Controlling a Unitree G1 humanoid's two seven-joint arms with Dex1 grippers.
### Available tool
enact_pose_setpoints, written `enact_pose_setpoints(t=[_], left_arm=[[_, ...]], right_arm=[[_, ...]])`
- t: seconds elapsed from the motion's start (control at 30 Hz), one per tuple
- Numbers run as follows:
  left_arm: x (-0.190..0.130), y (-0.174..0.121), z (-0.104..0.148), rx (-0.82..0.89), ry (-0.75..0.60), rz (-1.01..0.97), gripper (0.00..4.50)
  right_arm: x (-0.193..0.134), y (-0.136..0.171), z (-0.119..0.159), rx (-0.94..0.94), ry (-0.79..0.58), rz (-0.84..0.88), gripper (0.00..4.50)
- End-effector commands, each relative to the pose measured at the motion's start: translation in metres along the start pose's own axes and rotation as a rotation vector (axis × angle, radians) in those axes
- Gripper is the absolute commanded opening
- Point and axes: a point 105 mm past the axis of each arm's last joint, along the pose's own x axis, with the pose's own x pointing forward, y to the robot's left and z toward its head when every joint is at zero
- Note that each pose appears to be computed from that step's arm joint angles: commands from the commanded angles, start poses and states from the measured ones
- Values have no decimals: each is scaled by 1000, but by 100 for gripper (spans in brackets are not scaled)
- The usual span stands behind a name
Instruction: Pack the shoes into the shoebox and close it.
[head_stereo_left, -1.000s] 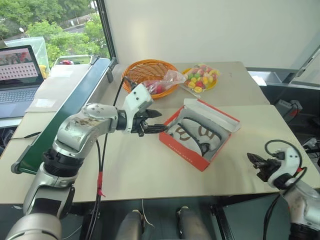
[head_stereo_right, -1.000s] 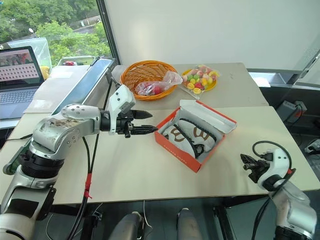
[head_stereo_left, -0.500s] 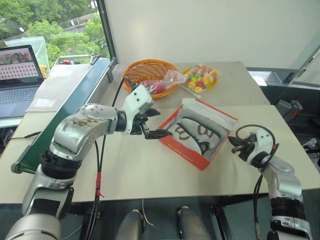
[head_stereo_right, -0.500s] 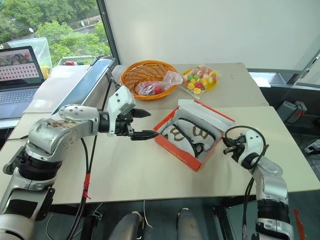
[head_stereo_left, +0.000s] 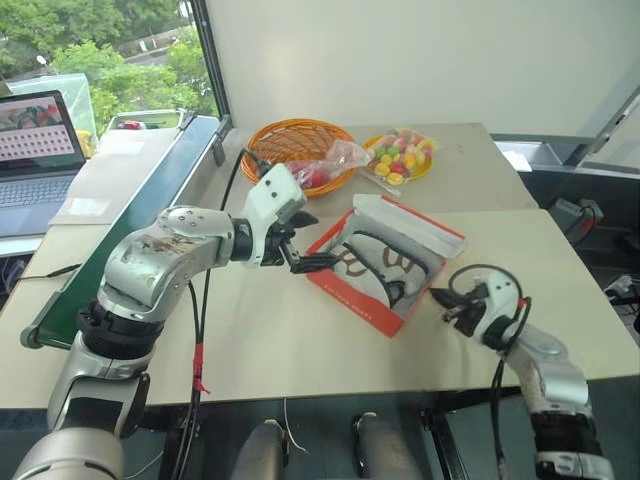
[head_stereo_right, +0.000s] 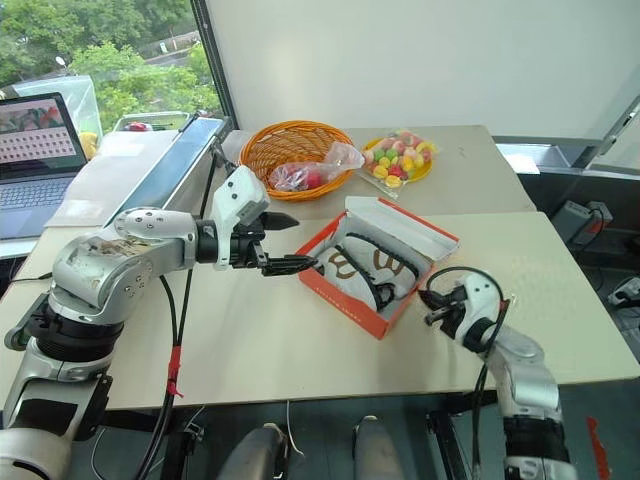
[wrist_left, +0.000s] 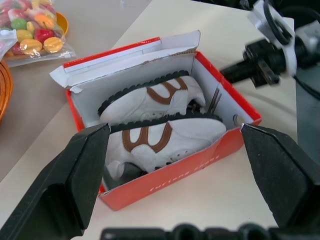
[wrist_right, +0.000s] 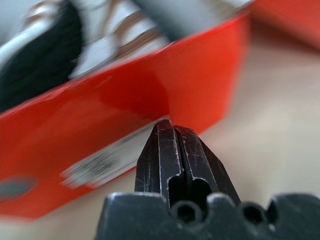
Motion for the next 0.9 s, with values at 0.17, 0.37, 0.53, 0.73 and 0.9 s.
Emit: enact_pose_setpoints(t=[0.17,0.37,0.53,0.73,0.9], left_arm=[[-3,4,12,35,-36,33,449],[-4,5,13,34,-42,44,449],[-4,2,13,30,-45,44,449],[-4,1,14,27,-45,50,449],[-4,-1,14,26,-46,50,449]], right_arm=[[-1,-14,13,-111,28,-69,0],[1,-55,15,-274,106,-224,0],[24,-66,22,-318,75,-250,0],[43,-71,30,-340,41,-254,0],[59,-59,30,-280,12,-179,0]])
